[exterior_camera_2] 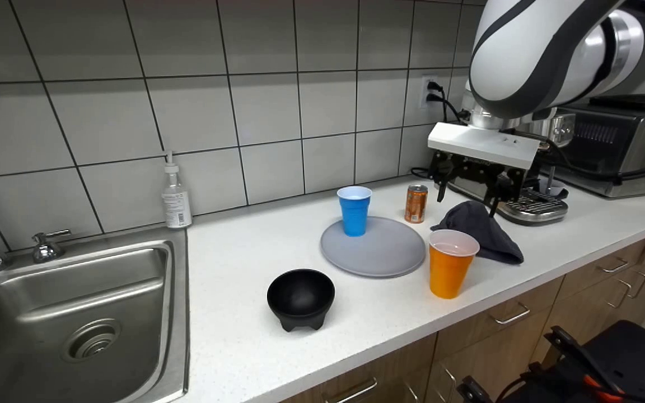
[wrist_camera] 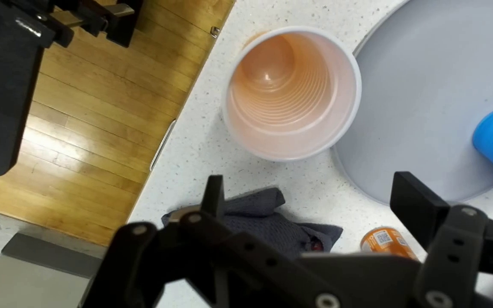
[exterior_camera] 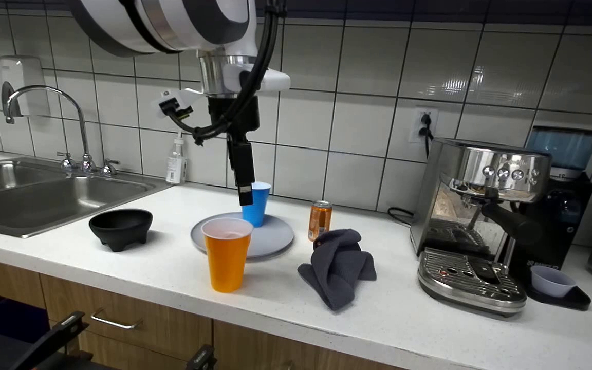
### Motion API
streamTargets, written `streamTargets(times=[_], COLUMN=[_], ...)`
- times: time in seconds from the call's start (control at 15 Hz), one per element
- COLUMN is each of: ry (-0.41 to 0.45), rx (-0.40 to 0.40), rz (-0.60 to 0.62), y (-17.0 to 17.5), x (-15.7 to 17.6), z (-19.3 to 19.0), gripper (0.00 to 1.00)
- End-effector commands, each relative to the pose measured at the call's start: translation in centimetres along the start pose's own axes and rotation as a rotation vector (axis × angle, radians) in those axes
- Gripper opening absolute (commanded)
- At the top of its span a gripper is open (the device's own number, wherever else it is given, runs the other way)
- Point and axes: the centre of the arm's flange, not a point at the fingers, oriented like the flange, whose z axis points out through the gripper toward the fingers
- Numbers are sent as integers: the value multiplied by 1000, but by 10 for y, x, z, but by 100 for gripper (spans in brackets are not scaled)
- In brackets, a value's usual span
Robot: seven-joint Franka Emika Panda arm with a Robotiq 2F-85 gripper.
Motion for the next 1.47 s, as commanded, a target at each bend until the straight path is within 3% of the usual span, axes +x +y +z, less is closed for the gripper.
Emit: streamTargets(times=[0.0,1.4], ry=[-10,-31], rx=[-14,-50], rz=[-7,-68], y=[23,-63], x=[-24,-25], z=[-6,49], gripper=[100,100])
